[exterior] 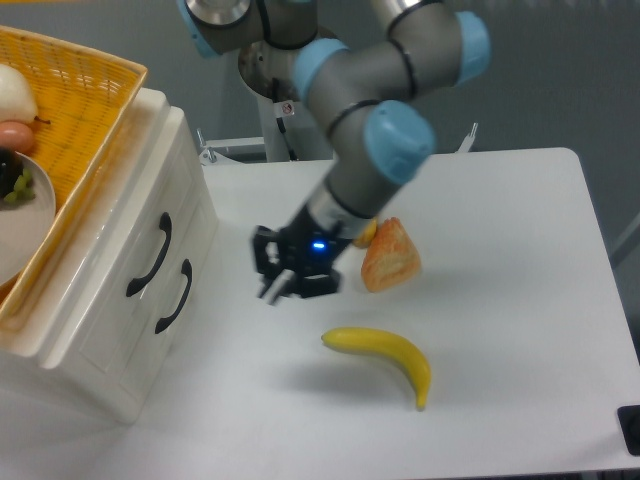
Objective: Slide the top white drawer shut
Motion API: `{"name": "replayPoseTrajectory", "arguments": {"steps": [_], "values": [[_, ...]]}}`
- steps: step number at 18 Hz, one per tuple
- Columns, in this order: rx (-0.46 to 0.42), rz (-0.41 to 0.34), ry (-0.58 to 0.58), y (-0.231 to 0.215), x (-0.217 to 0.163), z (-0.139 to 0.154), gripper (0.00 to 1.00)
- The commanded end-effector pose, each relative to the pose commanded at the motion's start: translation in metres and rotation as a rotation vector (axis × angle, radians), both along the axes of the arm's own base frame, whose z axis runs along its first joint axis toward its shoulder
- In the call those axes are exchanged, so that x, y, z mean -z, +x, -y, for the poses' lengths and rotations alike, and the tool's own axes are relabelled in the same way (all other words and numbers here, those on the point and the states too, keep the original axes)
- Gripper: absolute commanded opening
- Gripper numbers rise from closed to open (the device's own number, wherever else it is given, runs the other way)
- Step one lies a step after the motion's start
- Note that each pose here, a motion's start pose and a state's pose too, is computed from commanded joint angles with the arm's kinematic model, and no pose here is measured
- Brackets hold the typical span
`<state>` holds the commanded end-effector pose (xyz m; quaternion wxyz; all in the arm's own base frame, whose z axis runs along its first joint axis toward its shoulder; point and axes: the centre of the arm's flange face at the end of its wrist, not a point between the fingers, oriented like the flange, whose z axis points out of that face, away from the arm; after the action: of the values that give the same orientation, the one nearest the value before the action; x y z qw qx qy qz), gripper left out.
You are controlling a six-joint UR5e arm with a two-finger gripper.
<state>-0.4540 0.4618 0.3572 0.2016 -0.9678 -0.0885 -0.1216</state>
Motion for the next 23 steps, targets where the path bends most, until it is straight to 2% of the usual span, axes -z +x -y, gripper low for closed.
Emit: {"name": "replayPoseTrajectory", "arguments": {"steps": [1, 3, 4, 7, 10, 12, 16, 19, 21, 23], "values": [[0.003, -0.028, 0.003, -0.019, 0.003, 0.012, 0.69], [0.036, -0.071, 0.009, -0.054, 0.014, 0.040, 0.93], [0.054, -0.099, -0.011, -0.073, 0.021, 0.061, 1.00], [0.096, -0.163, -0.108, -0.115, 0.043, 0.107, 1.00], [0.142, -0.229, -0.246, -0.143, 0.051, 0.132, 1.00], [0.156, -0.239, -0.300, -0.151, 0.057, 0.146, 1.00], [0.176, -0.254, -0.356, -0.159, 0.061, 0.152, 1.00], [0.197, -0.285, -0.386, -0.169, 0.057, 0.143, 1.00], [0.277, -0.307, -0.377, -0.166, 0.052, 0.142, 1.00], [0.424, -0.354, -0.357, -0.160, 0.043, 0.134, 1.00]]}}
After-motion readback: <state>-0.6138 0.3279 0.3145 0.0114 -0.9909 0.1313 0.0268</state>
